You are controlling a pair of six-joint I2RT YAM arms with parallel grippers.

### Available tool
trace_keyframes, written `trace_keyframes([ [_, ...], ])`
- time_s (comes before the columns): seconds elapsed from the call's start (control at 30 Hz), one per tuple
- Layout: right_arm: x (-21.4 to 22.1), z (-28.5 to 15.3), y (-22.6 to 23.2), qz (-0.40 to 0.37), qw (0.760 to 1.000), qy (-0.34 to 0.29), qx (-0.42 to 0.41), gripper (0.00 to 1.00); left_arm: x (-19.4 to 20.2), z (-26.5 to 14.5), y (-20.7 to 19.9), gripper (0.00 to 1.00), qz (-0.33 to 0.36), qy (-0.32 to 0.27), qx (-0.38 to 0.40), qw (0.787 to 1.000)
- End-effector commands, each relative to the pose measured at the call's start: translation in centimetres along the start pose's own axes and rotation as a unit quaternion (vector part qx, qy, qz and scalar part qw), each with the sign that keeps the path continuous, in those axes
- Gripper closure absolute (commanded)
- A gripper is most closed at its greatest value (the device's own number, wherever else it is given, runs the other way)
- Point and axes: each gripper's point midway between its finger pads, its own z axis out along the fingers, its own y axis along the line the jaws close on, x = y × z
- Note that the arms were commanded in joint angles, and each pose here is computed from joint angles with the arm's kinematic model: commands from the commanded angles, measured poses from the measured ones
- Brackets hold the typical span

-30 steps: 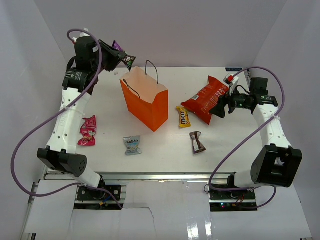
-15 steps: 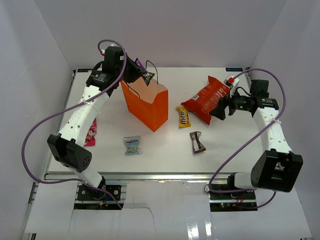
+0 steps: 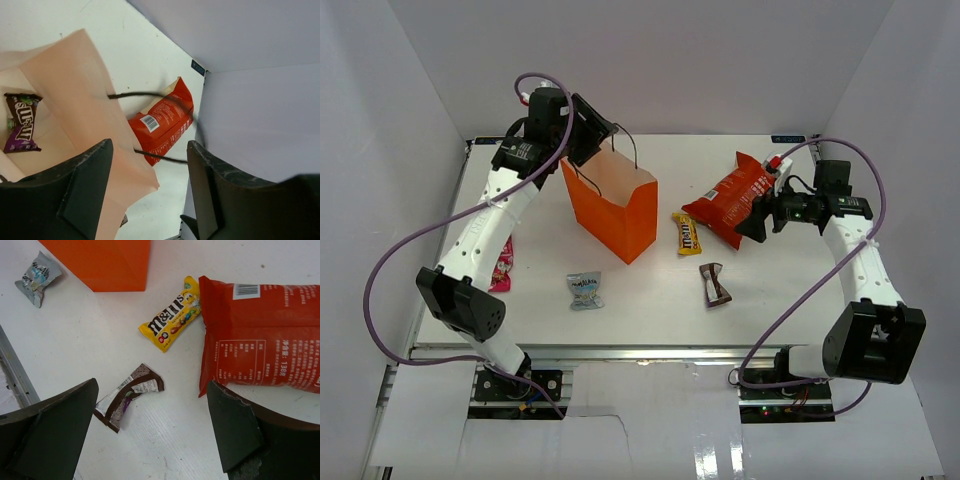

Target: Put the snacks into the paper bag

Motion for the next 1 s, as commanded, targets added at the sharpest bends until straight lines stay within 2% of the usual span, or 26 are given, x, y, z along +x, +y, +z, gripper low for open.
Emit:
trace_keyframes([
  [0.0, -0.3, 1.0, 1.6, 0.01, 1.0, 0.011, -0.014, 0.05, -2.5, -2.1, -3.3, 0.28, 0.038, -0.036, 0.044, 0.998],
  [0.07, 0.1, 2.6, 3.1, 0.031, 0.998, 0.033, -0.03, 0.02, -3.7, -3.4, -5.4, 0.24, 0.071, -0.05, 0.079, 0.993],
  [0.1, 0.4, 3.1, 3.0, 0.036, 0.998, 0.047, -0.02, 0.0, -4.2, -4.3, -6.2, 0.23, 0.121, -0.061, 0.098, 0.986],
  [0.13, 0.5, 4.2, 3.9, 0.037, 0.997, 0.061, -0.025, 0.0, -4.7, -5.1, -7.0, 0.23, 0.145, -0.073, 0.113, 0.98],
  [0.17, 1.0, 5.0, 3.9, 0.068, 0.995, 0.075, -0.012, 0.0, -4.9, -5.8, -7.6, 0.22, 0.166, -0.079, 0.132, 0.974],
  [0.2, 1.0, 5.6, 3.9, 0.076, 0.994, 0.083, -0.001, 0.0, -5.2, -6.4, -7.6, 0.19, 0.181, -0.091, 0.132, 0.97],
  [0.23, 1.5, 6.8, 3.7, 0.075, 0.992, 0.102, 0.024, 0.05, -6.6, -8.8, -7.9, 0.18, 0.203, -0.129, 0.137, 0.961],
  [0.3, 1.8, 7.9, 3.6, 0.107, 0.986, 0.116, 0.052, 0.06, -6.9, -9.5, -6.1, 0.14, 0.222, -0.153, 0.111, 0.957],
  [0.33, 1.6, 8.7, 3.7, 0.106, 0.985, 0.12, 0.065, 0.08, -7.8, -12.7, -6.0, 0.14, 0.231, -0.183, 0.118, 0.948],
  [0.37, 2.1, 9.5, 3.6, 0.118, 0.982, 0.129, 0.07, 0.09, -8.0, -13.8, -5.7, 0.14, 0.232, -0.201, 0.119, 0.944],
  [0.4, 2.1, 10.0, 3.5, 0.143, 0.977, 0.131, 0.087, 0.09, -7.4, -13.1, -3.1, 0.13, 0.234, -0.2, 0.088, 0.948],
  [0.43, 2.4, 11.1, 3.8, 0.147, 0.976, 0.136, 0.084, 0.09, -7.8, -16.2, -3.0, 0.12, 0.226, -0.228, 0.102, 0.942],
  [0.53, 3.1, 12.8, 3.9, 0.194, 0.965, 0.146, 0.099, 0.11, -5.8, -16.4, 1.8, 0.11, 0.205, -0.223, 0.063, 0.951],
  [0.57, 3.5, 13.7, 3.5, 0.204, 0.962, 0.153, 0.102, 0.12, -5.3, -18.3, 2.6, 0.11, 0.183, -0.228, 0.07, 0.954],
  [0.6, 3.8, 14.1, 3.2, 0.213, 0.958, 0.155, 0.113, 0.13, -4.0, -17.3, 5.0, 0.11, 0.176, -0.212, 0.046, 0.96],
  [0.67, 4.7, 15.2, 2.1, 0.214, 0.953, 0.163, 0.136, 0.13, -2.5, -18.5, 7.2, 0.11, 0.14, -0.202, 0.038, 0.969],
  [0.73, 5.6, 16.0, 1.5, 0.213, 0.95, 0.173, 0.152, 0.13, -0.4, -17.7, 10.4, 0.11, 0.125, -0.177, 0.009, 0.976],
  [0.83, 6.2, 17.0, 0.2, 0.203, 0.945, 0.179, 0.182, 0.14, 1.5, -17.5, 13.5, 0.1, 0.103, -0.16, -0.016, 0.982],
  [0.9, 6.1, 17.5, -1.2, 0.191, 0.942, 0.172, 0.214, 0.2, 2.2, -17.5, 14.5, 0.1, 0.091, -0.154, -0.023, 0.984],
  [0.97, 6.6, 18.3, -1.6, 0.193, 0.939, 0.172, 0.226, 0.2, 3.2, -16.9, 15.5, 0.1, 0.087, -0.138, -0.032, 0.986],
])
